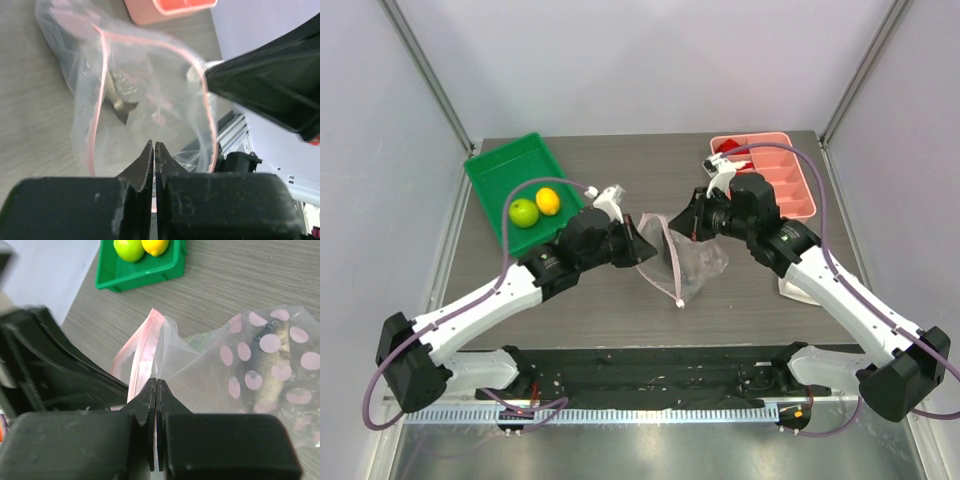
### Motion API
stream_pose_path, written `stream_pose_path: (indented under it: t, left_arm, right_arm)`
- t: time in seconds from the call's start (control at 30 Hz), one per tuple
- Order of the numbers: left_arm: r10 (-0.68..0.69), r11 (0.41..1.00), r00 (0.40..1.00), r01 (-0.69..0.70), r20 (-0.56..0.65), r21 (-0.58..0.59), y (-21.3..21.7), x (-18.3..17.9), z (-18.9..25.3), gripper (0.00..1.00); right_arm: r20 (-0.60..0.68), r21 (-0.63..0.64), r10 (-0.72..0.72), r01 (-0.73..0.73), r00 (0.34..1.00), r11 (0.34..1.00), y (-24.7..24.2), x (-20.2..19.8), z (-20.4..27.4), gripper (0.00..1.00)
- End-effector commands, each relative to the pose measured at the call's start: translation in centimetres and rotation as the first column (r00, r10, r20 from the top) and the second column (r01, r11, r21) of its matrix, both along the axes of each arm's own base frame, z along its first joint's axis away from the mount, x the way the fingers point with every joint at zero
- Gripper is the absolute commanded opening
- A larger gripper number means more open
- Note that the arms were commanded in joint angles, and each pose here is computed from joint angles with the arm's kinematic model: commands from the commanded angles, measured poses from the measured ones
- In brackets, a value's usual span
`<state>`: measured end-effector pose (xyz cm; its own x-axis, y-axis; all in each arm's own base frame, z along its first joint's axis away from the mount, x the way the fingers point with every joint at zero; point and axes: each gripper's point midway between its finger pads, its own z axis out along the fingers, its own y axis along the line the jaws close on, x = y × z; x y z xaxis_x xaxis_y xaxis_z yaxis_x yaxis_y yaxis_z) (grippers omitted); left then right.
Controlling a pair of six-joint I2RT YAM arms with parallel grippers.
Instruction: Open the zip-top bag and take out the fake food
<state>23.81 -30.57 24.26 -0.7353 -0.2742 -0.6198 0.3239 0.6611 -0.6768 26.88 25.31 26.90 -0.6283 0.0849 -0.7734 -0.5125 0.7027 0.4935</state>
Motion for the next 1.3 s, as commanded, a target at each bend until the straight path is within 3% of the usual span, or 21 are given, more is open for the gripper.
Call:
stream_pose_path:
  t: [0.0,0.17,0.23,0.33,0.4,0.5,0.63,0.83,0.87,0.93,1.0,1.07,1.2,1.27]
  left_arm:
    - [0.064,0.996,0.995,-0.069,-0.082,-0.054,-1.8,0.3,-1.0,0.00]
    - [0.327,0.944,0.932,-0.329,-0.159,0.010,-0.8,2.9,-4.0,0.00]
    - [0.365,0.929,0.916,-0.370,-0.164,-0.004,-1.1,3.7,-3.5,0.00]
    - [0.438,0.899,0.882,-0.435,-0.177,0.053,-1.1,4.6,-3.2,0.00]
    - [0.522,0.851,0.838,-0.499,-0.160,0.162,-0.2,4.8,-4.7,0.00]
    - [0.579,0.811,0.809,-0.558,-0.104,0.176,-0.1,5.5,-4.8,0.00]
    - [0.581,0.813,0.809,-0.571,-0.090,0.111,-0.6,6.0,-4.2,0.00]
    - [0.588,0.808,0.808,-0.584,-0.035,0.079,0.4,5.4,-6.8,0.00]
    - [0.566,0.824,0.824,-0.566,-0.016,-0.002,-0.5,5.7,-5.3,0.00]
    - [0.449,0.891,0.891,-0.453,0.073,0.041,-0.9,4.8,-6.7,0.00]
    - [0.389,0.921,0.913,-0.389,0.124,-0.024,-1.6,4.5,-5.4,0.00]
    - [0.325,0.945,0.936,-0.328,0.134,-0.001,-1.4,3.5,-6.7,0.00]
    - [0.271,0.960,0.955,-0.277,0.117,0.036,-1.1,2.4,-7.8,0.00]
    - [0.241,0.968,0.964,-0.247,0.110,0.038,-1.1,2.0,-7.7,0.00]
  right_arm:
    - [0.051,0.125,-0.013,0.006,0.999,0.992,0.9,0.4,3.4,0.02]
    - [0.004,0.239,-0.022,0.020,1.000,0.971,1.7,0.1,3.9,0.02]
    - [-0.040,0.291,-0.016,0.027,0.999,0.956,2.1,-0.3,3.9,0.02]
    - [-0.071,0.352,-0.014,0.038,0.997,0.935,2.4,-0.8,3.8,0.02]
    - [-0.060,0.400,-0.010,0.033,0.998,0.916,2.6,-0.9,4.2,0.02]
    - [-0.082,0.456,0.002,0.036,0.997,0.889,3.1,-1.3,4.9,0.02]
    - [-0.096,0.487,-0.005,0.052,0.995,0.872,3.1,-1.2,4.9,0.02]
    - [-0.109,0.547,-0.064,0.114,0.992,0.829,2.7,-0.2,6.7,0.02]
    - [-0.103,0.554,-0.071,0.116,0.992,0.824,2.7,0.0,7.2,0.02]
    - [-0.110,0.560,-0.100,0.145,0.989,0.816,2.6,0.6,7.5,0.02]
    - [-0.099,0.556,-0.106,0.143,0.989,0.819,2.7,1.0,7.8,0.01]
    - [-0.072,0.568,-0.102,0.125,0.992,0.814,2.8,1.1,8.4,0.02]
    - [-0.040,0.543,-0.046,0.060,0.998,0.838,3.6,0.8,8.4,0.02]
    - [-0.058,0.418,0.052,-0.023,0.997,0.908,4.7,0.2,6.2,0.07]
